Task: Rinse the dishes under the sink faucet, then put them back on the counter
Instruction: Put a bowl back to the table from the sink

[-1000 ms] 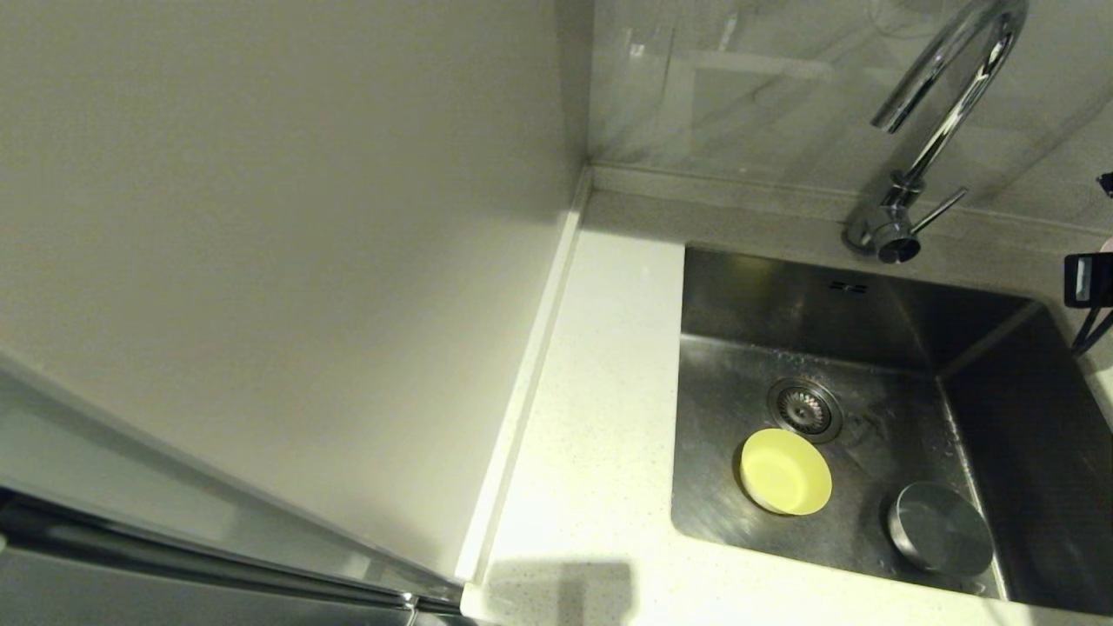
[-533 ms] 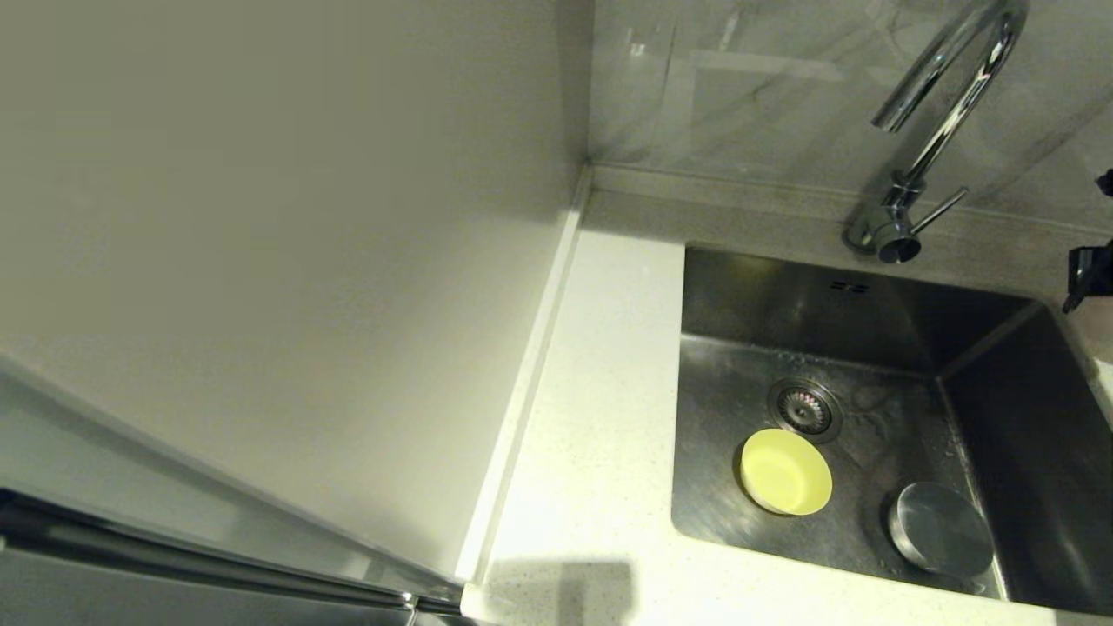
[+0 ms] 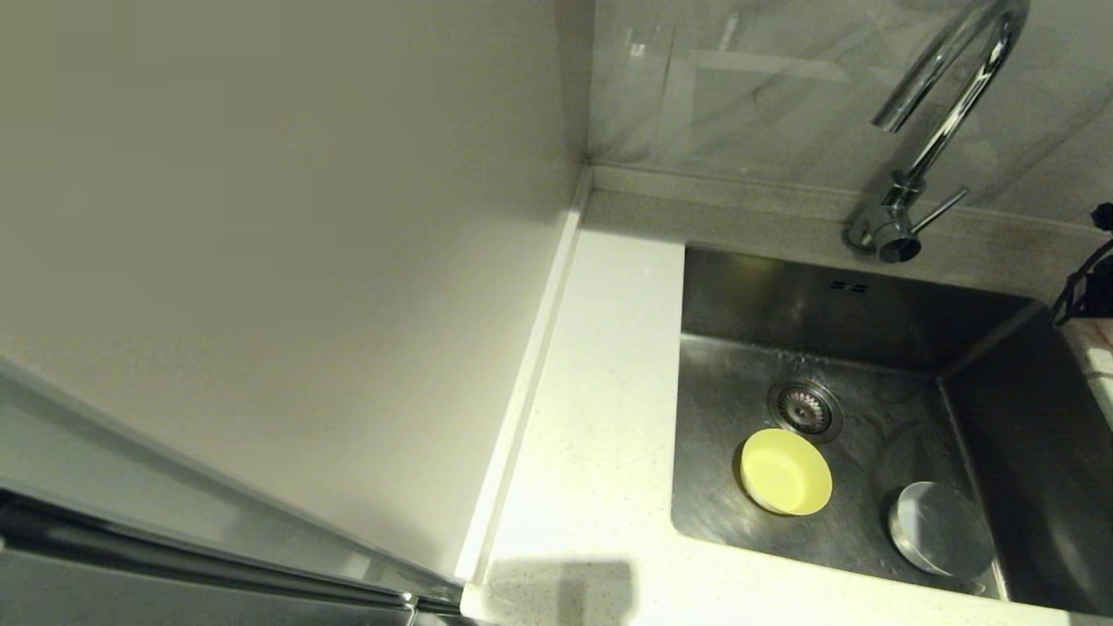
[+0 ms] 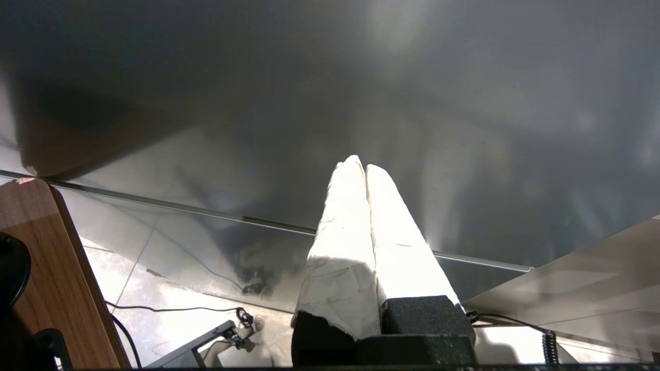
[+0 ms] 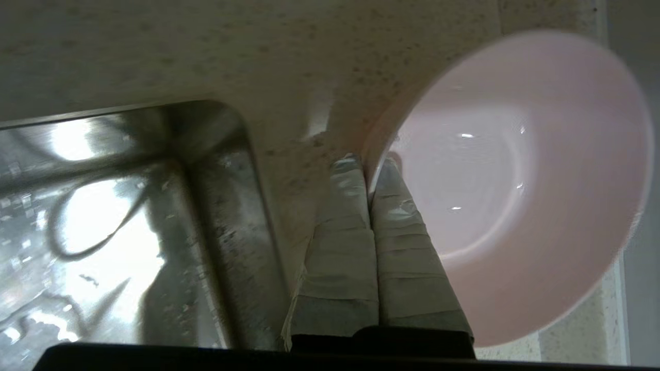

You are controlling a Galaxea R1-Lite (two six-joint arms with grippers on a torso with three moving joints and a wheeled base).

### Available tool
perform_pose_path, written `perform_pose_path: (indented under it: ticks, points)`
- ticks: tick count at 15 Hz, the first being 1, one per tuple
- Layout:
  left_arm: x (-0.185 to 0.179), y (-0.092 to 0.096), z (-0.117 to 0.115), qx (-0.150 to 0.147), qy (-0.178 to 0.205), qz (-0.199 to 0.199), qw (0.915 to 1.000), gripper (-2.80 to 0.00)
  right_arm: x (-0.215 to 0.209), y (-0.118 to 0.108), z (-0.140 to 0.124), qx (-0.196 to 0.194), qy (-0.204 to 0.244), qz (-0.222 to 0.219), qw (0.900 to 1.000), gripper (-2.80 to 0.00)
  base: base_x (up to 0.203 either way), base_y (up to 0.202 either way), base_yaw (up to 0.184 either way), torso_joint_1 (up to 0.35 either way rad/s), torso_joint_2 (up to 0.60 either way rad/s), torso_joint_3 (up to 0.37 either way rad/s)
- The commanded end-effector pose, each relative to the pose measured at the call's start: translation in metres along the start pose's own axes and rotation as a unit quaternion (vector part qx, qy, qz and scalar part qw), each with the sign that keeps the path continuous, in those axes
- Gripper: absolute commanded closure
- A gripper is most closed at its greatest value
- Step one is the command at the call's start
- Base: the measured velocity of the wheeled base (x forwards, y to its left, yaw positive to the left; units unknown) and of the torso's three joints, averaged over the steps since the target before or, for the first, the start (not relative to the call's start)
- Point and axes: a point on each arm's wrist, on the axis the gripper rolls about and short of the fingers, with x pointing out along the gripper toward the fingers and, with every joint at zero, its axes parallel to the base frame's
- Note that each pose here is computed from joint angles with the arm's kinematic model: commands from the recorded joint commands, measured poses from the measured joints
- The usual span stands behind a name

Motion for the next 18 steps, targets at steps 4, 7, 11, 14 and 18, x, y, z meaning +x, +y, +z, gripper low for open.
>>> perform_pose_path:
  ticks: [4, 7, 11, 14, 18]
  points:
    - [0.000, 0.000, -0.001, 0.000, 0.001, 0.000, 1.0000, 0.00, 0.002, -0.001, 0.001, 0.005, -0.004, -0.005, 1.000, -2.80, 0.000, 0.000, 0.000, 0.000, 0.00, 0.000]
    - [0.000, 0.000, -0.001, 0.000, 0.001, 0.000, 1.0000, 0.00, -0.006, -0.004, 0.005, 0.015, -0.010, -0.006, 1.000, -2.80, 0.000, 0.000, 0.000, 0.000, 0.00, 0.000]
    - [0.000, 0.000, -0.001, 0.000, 0.001, 0.000, 1.0000, 0.00, -0.026, -0.012, 0.015, 0.037, -0.028, -0.010, 0.999, -2.80, 0.000, 0.000, 0.000, 0.000, 0.00, 0.000]
    - [0.000, 0.000, -0.001, 0.000, 0.001, 0.000, 1.0000, 0.00, -0.064, -0.028, 0.034, 0.073, -0.068, -0.015, 0.995, -2.80, 0.000, 0.000, 0.000, 0.000, 0.00, 0.000]
    - [0.000, 0.000, -0.001, 0.000, 0.001, 0.001, 1.0000, 0.00, -0.100, -0.031, 0.006, 0.084, -0.026, 0.023, 0.996, -2.80, 0.000, 0.000, 0.000, 0.000, 0.00, 0.000]
